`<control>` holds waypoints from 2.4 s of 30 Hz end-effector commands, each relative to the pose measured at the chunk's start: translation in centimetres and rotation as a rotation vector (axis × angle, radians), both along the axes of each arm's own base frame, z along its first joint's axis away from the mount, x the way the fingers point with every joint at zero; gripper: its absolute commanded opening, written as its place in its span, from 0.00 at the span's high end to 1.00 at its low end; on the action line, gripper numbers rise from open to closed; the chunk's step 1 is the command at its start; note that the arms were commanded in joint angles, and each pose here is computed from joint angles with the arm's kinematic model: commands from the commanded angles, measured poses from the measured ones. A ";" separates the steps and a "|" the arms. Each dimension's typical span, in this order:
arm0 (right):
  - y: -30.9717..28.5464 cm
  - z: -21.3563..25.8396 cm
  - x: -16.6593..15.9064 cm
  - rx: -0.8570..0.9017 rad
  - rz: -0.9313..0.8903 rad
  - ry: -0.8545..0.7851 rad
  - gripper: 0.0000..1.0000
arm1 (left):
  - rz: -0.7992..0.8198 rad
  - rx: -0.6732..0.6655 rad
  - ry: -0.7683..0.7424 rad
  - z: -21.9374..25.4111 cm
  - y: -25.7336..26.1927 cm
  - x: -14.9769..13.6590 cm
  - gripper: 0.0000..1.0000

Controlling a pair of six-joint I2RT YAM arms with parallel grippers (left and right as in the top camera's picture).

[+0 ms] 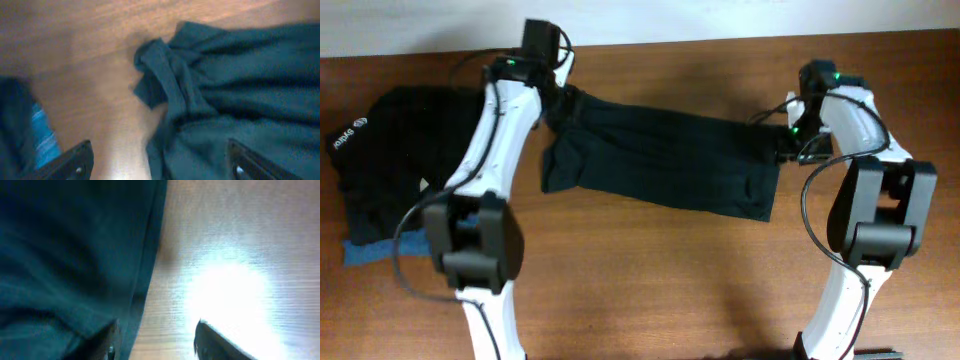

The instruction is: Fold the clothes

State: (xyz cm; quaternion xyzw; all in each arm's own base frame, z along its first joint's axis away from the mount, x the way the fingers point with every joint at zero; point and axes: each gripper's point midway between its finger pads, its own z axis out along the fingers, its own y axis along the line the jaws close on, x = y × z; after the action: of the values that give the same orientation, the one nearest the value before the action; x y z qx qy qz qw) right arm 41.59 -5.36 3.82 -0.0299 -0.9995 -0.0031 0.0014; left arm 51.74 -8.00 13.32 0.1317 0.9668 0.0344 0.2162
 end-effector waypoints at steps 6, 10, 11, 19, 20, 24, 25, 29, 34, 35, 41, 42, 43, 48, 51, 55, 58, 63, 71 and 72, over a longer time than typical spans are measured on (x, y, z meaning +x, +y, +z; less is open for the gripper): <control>3.4 5.3 -3.1 0.185 0.070 0.064 0.47 | -0.040 -0.090 0.165 1.3 -1.2 -5.2 0.16; 4.0 4.2 -4.6 0.206 0.070 0.124 0.47 | -0.036 -0.080 0.230 -0.4 -1.1 -5.9 0.16; 4.5 3.9 -5.0 0.217 0.076 0.140 0.47 | -0.035 -0.078 0.249 -1.0 -1.1 -6.0 0.16; 7.4 1.1 -5.8 0.221 0.168 0.164 0.48 | -0.044 -0.112 0.346 -4.3 -1.8 -6.6 0.16; 7.7 0.8 -5.8 0.217 0.178 0.159 0.48 | -0.043 -0.111 0.354 -4.7 -1.8 -6.7 0.16; 8.3 -0.7 -5.6 0.171 0.220 0.144 0.52 | -0.044 -0.108 0.393 -6.3 -2.0 -6.9 0.16; 8.2 -1.0 -5.7 0.160 0.222 0.145 0.52 | -0.045 -0.107 0.399 -6.5 -2.1 -7.0 0.16; 8.2 -2.1 -6.4 0.154 0.225 0.159 0.53 | -0.053 -0.126 0.416 -7.1 -2.6 -7.1 0.16; 7.7 -2.9 -6.7 0.128 0.228 0.162 0.53 | -0.059 -0.146 0.404 -7.1 -3.0 -6.8 0.17; 7.7 -2.9 -6.6 0.127 0.228 0.161 0.56 | -0.059 -0.146 0.404 -7.1 -3.0 -6.8 0.16; 7.7 -3.0 -6.2 0.125 0.229 0.141 0.72 | -0.059 -0.146 0.407 -7.1 -3.0 -6.9 0.16; 7.7 -3.0 -6.1 0.125 0.229 0.138 0.76 | -0.058 -0.146 0.407 -7.1 -2.9 -6.9 0.16; 7.7 -3.0 -6.0 0.125 0.229 0.135 0.80 | -0.058 -0.146 0.407 -7.1 -2.9 -6.9 0.16; 7.4 -3.1 -5.7 0.102 0.231 0.124 0.94 | -0.059 -0.146 0.406 -7.1 -3.0 -6.9 0.16; 6.3 -3.1 -5.5 0.039 0.213 0.127 0.96 | -0.059 -0.146 0.407 -7.1 -3.0 -6.9 0.16; 6.0 -2.7 -5.0 0.016 0.200 0.110 0.96 | -0.059 -0.146 0.406 -7.1 -3.0 -6.9 0.16; 5.9 -1.9 -3.9 0.006 0.188 0.075 0.96 | -0.059 -0.146 0.406 -7.1 -3.0 -6.9 0.16; 6.0 0.5 -1.6 0.000 0.191 -0.017 0.96 | -0.058 -0.146 0.407 -7.1 -3.0 -6.9 0.16; 6.1 3.9 0.1 -0.002 0.195 -0.114 0.96 | -0.059 -0.146 0.406 -7.1 -3.0 -6.8 0.17; 6.1 3.9 0.0 -0.001 0.195 -0.111 0.96 | -0.058 -0.146 0.406 -7.1 -3.0 -6.9 0.16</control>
State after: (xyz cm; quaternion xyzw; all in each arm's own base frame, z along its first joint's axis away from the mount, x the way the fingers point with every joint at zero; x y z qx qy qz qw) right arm 40.97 0.81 5.58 0.0706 -0.9971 -0.0099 -0.0274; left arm 45.18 -10.56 6.84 0.1477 0.9864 -0.0619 0.0361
